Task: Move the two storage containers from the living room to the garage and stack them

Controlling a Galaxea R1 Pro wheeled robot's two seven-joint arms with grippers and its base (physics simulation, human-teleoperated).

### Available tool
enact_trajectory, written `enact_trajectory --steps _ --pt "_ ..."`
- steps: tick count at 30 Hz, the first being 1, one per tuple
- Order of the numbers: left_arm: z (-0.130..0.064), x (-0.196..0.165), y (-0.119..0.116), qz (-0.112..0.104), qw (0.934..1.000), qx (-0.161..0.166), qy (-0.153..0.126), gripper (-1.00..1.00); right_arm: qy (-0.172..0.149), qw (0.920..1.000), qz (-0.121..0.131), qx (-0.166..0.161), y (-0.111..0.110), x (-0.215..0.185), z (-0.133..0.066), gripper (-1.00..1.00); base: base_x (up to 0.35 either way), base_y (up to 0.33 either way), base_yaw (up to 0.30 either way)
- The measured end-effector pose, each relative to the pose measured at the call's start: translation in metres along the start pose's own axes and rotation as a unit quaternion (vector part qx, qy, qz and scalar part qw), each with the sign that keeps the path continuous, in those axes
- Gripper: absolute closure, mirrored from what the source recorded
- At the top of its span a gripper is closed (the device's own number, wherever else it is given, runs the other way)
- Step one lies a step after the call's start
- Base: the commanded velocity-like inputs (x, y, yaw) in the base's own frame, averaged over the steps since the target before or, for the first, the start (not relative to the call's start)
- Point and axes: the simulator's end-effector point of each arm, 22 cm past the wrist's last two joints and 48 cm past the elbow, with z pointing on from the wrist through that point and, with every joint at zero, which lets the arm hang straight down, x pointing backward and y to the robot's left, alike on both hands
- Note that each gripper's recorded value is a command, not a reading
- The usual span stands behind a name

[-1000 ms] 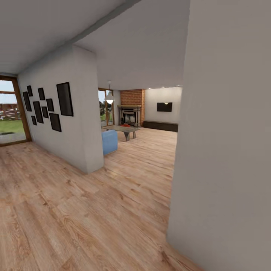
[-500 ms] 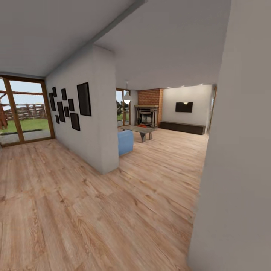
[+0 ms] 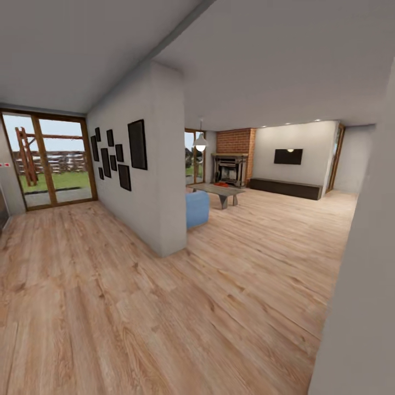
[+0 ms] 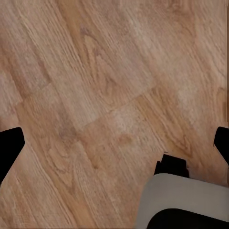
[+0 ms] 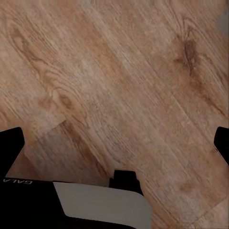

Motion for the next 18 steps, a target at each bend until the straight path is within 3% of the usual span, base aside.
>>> enact_trajectory --steps 18 --pt "0.0001 0.0 0.0005 0.0 1.0 0.0 0.0 -1.0 -0.001 1.0 0.002 -0.002 0.0035 -0.0004 0.0 -1.0 0.341 0.0 0.001"
